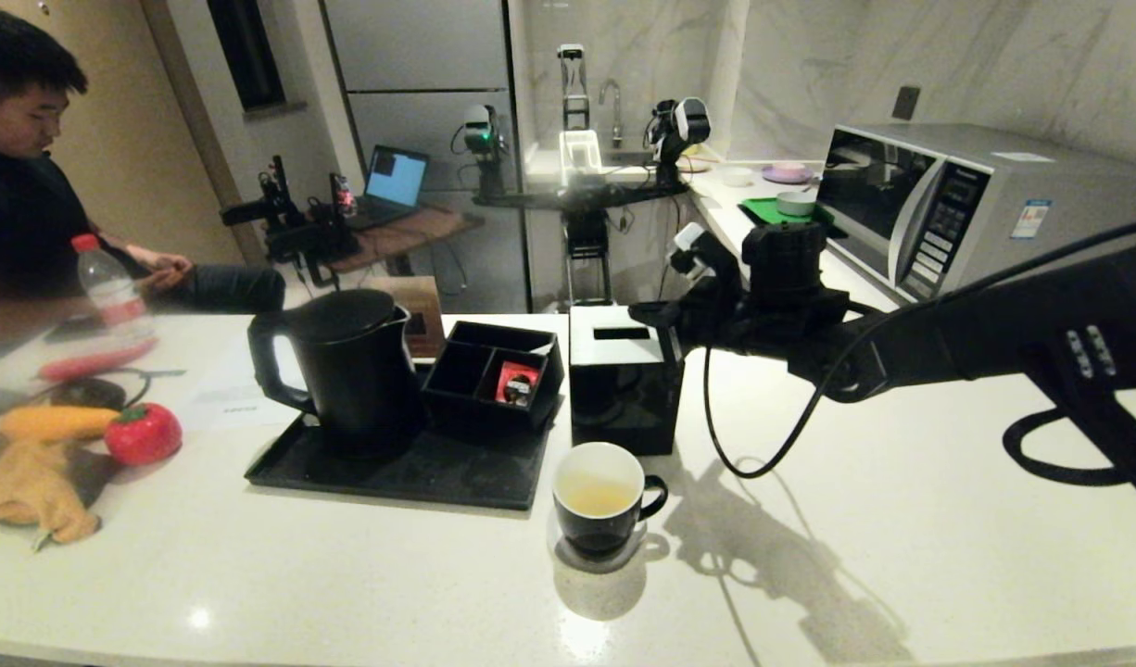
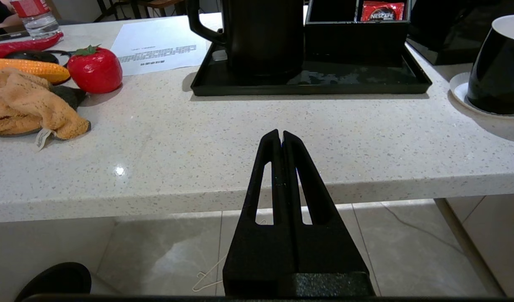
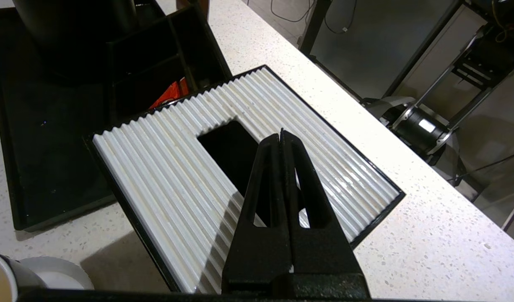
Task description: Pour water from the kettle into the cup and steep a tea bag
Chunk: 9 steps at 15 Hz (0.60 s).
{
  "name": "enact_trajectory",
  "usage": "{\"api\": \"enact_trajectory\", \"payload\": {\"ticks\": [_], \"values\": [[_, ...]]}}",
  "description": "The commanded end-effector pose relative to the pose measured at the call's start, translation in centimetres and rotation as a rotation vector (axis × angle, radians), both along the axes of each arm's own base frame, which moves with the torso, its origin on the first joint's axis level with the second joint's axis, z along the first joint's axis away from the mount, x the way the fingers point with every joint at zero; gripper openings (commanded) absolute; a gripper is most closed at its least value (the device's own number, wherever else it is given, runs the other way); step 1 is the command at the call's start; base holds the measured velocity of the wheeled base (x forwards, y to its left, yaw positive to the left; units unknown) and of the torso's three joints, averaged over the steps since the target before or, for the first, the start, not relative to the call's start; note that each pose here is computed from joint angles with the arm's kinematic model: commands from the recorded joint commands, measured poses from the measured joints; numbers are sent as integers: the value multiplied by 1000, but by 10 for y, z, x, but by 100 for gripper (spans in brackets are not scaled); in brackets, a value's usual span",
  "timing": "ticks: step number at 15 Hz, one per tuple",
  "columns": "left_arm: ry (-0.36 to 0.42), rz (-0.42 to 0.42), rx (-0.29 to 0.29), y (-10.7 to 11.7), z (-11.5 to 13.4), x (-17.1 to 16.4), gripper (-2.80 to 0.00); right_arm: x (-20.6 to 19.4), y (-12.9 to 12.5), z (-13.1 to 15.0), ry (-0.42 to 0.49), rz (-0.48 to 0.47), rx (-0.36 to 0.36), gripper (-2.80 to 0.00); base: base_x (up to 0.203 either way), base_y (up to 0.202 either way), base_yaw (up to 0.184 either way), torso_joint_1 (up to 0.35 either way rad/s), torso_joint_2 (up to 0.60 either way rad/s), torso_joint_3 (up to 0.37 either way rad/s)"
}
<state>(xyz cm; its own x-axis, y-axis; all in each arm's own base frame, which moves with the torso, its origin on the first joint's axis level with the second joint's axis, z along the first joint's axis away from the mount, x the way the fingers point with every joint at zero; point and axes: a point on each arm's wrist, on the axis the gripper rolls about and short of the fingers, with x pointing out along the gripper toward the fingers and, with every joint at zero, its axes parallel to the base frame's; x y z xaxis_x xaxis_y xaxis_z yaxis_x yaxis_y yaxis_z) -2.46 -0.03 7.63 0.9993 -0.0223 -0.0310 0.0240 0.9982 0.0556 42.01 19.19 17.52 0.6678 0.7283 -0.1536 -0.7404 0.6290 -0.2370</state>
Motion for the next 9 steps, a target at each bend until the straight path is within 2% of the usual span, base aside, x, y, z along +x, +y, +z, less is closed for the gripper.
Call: {"api": "enact_trajectory", "payload": {"ticks": [1,4,6,7,9], "values": [[0,1,1,0,0,0,-280,-6,-6,11,-15,-6,4,-280,0,0,0,0,0,0],[0,0,1,0,0,0,-280,-21,-22,22,3,-48,-2,-280,0,0,0,0,0,0],[0,-1,1,0,0,0,-280,-35,-39,36,33,-127,1,-280,0,0,0,0,0,0],[0,1,1,0,0,0,-280,-42,-47,44,54,-163,28,-280,0,0,0,0,0,0],[0,-1,1,0,0,0,-280,-58,-68,57,121,-307,61,-280,0,0,0,0,0,0]]}}
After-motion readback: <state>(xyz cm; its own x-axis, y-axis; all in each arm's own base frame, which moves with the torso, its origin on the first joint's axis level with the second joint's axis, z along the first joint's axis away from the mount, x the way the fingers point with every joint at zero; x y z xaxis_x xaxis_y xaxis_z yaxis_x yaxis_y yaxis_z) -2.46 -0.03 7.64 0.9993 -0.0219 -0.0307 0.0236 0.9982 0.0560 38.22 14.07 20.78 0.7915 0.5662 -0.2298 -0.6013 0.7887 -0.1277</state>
